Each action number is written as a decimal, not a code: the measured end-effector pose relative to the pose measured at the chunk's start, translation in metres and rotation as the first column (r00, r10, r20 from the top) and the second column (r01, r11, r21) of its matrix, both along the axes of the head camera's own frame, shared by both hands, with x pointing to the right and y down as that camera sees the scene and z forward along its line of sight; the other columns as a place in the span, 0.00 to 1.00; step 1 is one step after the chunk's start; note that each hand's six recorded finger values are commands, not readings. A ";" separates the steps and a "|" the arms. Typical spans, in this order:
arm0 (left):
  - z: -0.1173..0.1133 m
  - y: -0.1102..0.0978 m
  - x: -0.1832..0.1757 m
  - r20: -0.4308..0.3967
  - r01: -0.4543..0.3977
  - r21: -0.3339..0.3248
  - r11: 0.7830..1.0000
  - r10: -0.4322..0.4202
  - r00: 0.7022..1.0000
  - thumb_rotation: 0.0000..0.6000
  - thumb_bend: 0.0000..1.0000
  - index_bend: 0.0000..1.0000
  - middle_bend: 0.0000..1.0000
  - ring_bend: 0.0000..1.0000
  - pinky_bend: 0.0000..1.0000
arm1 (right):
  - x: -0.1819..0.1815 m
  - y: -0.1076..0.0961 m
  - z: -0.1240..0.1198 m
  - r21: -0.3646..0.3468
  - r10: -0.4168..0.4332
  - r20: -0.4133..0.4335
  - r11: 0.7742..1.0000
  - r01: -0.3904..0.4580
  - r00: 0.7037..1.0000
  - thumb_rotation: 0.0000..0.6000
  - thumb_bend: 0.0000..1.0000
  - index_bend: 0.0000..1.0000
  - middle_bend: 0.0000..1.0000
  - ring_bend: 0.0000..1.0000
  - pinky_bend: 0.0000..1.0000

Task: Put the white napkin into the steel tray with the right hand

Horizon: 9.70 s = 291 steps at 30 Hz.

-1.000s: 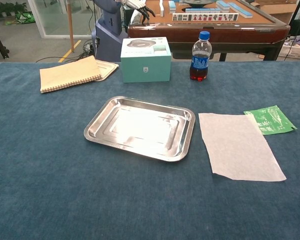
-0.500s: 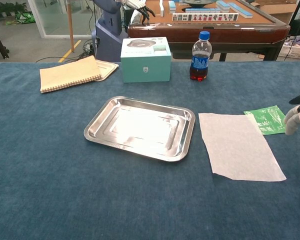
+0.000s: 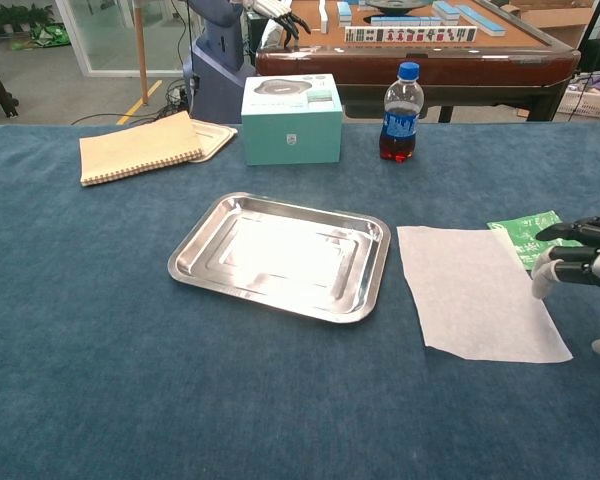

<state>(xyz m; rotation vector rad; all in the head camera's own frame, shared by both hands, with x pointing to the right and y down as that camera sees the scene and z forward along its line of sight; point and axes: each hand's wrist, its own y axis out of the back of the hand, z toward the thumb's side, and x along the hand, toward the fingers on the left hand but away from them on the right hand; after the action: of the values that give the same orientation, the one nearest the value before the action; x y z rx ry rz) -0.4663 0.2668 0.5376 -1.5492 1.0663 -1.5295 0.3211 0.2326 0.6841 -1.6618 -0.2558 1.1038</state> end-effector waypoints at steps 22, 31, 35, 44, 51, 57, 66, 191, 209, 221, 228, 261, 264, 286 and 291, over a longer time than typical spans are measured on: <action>-0.001 0.001 -0.003 0.011 0.008 -0.002 1.000 -0.008 1.000 1.00 0.24 0.09 0.04 0.03 0.00 | -0.009 0.000 0.025 -0.004 -0.021 0.023 1.000 0.021 1.000 1.00 0.22 0.37 0.30 0.11 0.19; 0.000 0.001 -0.004 0.015 0.010 -0.005 1.000 -0.010 1.000 1.00 0.24 0.09 0.04 0.03 0.00 | -0.015 -0.007 0.027 0.003 -0.020 0.040 1.000 0.020 0.999 1.00 0.27 0.37 0.30 0.11 0.19; 0.001 0.002 -0.005 0.017 0.012 -0.010 1.000 -0.012 1.000 1.00 0.24 0.09 0.04 0.03 0.00 | -0.018 -0.009 0.028 -0.004 -0.013 0.048 1.000 0.014 0.999 1.00 0.27 0.37 0.30 0.11 0.19; 0.003 0.002 -0.007 0.019 0.017 -0.015 1.000 -0.017 1.000 1.00 0.24 0.09 0.04 0.03 0.00 | -0.024 -0.008 0.031 -0.021 -0.024 0.063 0.999 0.026 0.998 1.00 0.41 0.38 0.32 0.12 0.19; 0.004 0.002 -0.007 0.020 0.018 -0.016 1.000 -0.017 1.000 1.00 0.24 0.09 0.04 0.03 0.00 | -0.029 -0.011 0.029 -0.014 -0.007 0.110 1.000 0.008 0.994 1.00 0.46 0.49 0.36 0.15 0.19; 0.005 0.001 -0.008 0.021 0.018 -0.018 1.000 -0.017 1.000 1.00 0.24 0.09 0.04 0.03 0.00 | -0.035 -0.020 0.029 -0.003 0.015 0.145 1.000 -0.014 0.989 1.00 0.47 0.60 0.38 0.16 0.19; 0.003 0.001 -0.008 0.024 0.018 -0.015 1.000 -0.018 1.000 1.00 0.24 0.09 0.04 0.03 0.00 | -0.043 -0.035 0.021 0.021 0.041 0.191 0.999 -0.045 0.981 1.00 0.47 0.70 0.43 0.18 0.19; -0.005 0.005 0.005 0.059 0.007 -0.024 1.000 -0.006 0.998 1.00 0.24 0.09 0.04 0.03 0.00 | -0.155 -0.147 0.037 0.062 -0.080 0.339 0.996 0.063 0.937 1.00 0.01 0.10 0.24 0.07 0.13; -0.008 0.006 0.006 0.047 -0.005 -0.015 1.000 0.005 0.999 1.00 0.24 0.09 0.04 0.03 0.00 | -0.148 -0.157 -0.024 -0.033 0.007 0.344 0.999 0.005 0.939 1.00 0.84 0.10 0.79 0.91 0.97; -0.014 0.011 0.003 0.043 0.002 -0.017 1.000 -0.002 0.999 1.00 0.24 0.09 0.04 0.03 0.00 | -0.176 -0.157 -0.031 -0.153 -0.045 0.156 0.986 0.069 0.987 1.00 1.00 0.10 1.00 1.00 1.00; -0.016 0.012 0.000 0.041 0.009 -0.017 1.000 -0.008 0.999 1.00 0.24 0.09 0.04 0.03 0.00 | -0.198 -0.157 -0.018 -0.207 -0.042 0.102 0.976 0.062 0.994 1.00 1.00 0.10 1.00 1.00 1.00; -0.014 0.018 -0.017 0.057 0.048 -0.025 0.999 -0.046 0.997 1.00 0.24 0.09 0.04 0.03 0.00 | -0.263 -0.158 0.055 -0.205 -0.060 -0.074 0.978 0.043 0.995 1.00 1.00 0.31 1.00 1.00 1.00; -0.015 0.018 -0.019 0.061 0.053 -0.024 0.998 -0.051 0.997 1.00 0.24 0.09 0.04 0.03 0.00 | -0.269 -0.159 0.060 -0.193 -0.056 -0.082 0.980 0.039 0.995 1.00 1.00 0.30 1.00 1.00 1.00; -0.017 0.024 -0.025 0.085 0.077 -0.023 0.997 -0.075 0.994 1.00 0.24 0.09 0.04 0.03 0.00 | -0.292 -0.154 0.081 -0.188 -0.094 -0.095 0.979 0.075 0.991 1.00 1.00 0.28 1.00 1.00 1.00; -0.017 0.024 -0.025 0.089 0.078 -0.024 0.997 -0.076 0.993 1.00 0.24 0.09 0.04 0.03 0.00 | -0.300 -0.149 0.080 -0.192 -0.118 -0.075 0.976 0.102 0.990 1.00 1.00 0.28 1.00 1.00 1.00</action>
<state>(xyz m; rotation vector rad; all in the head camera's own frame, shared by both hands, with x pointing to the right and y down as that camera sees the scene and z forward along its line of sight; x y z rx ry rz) -0.4909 0.2909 0.5206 -1.4602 1.0705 -1.6553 0.0212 0.0836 0.7639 -1.7670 -0.0030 1.1405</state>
